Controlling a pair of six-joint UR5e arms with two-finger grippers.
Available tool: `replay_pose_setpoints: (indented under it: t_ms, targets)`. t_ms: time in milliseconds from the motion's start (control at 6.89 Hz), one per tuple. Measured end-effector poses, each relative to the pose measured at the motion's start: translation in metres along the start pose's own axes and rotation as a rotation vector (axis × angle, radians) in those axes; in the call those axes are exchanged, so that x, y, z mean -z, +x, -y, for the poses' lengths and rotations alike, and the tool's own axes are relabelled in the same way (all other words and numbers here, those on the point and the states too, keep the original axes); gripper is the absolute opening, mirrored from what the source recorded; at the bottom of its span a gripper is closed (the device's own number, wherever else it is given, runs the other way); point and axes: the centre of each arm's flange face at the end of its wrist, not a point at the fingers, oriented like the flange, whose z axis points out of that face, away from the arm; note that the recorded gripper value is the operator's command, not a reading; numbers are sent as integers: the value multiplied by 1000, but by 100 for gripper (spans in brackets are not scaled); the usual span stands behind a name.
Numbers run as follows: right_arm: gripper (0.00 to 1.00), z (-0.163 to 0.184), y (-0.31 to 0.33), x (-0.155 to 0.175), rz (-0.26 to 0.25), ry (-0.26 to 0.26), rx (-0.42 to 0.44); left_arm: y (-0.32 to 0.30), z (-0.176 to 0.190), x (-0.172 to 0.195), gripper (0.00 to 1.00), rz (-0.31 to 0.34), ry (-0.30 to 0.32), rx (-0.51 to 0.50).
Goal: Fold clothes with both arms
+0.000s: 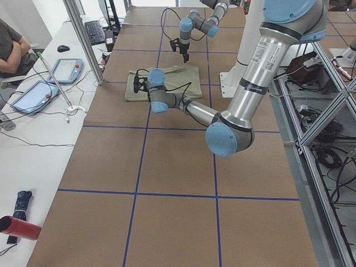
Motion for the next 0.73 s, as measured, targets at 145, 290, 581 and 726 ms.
replay_pose_setpoints:
  t_ms: [145,290,581,726]
  targets:
    - [100,17,-13,2,-1,5,-18,-6,-3,3,79,5,1,2]
    - [100,27,-20,-1,1,10,-34,-8,-5,4,80,7,1,4]
    - [100,48,-32,-22,20,31,-54,-14,-7,5,80,14,1,9]
    - [100,54,-33,-30,20,33,-59,-16,-7,5,80,17,0,10]
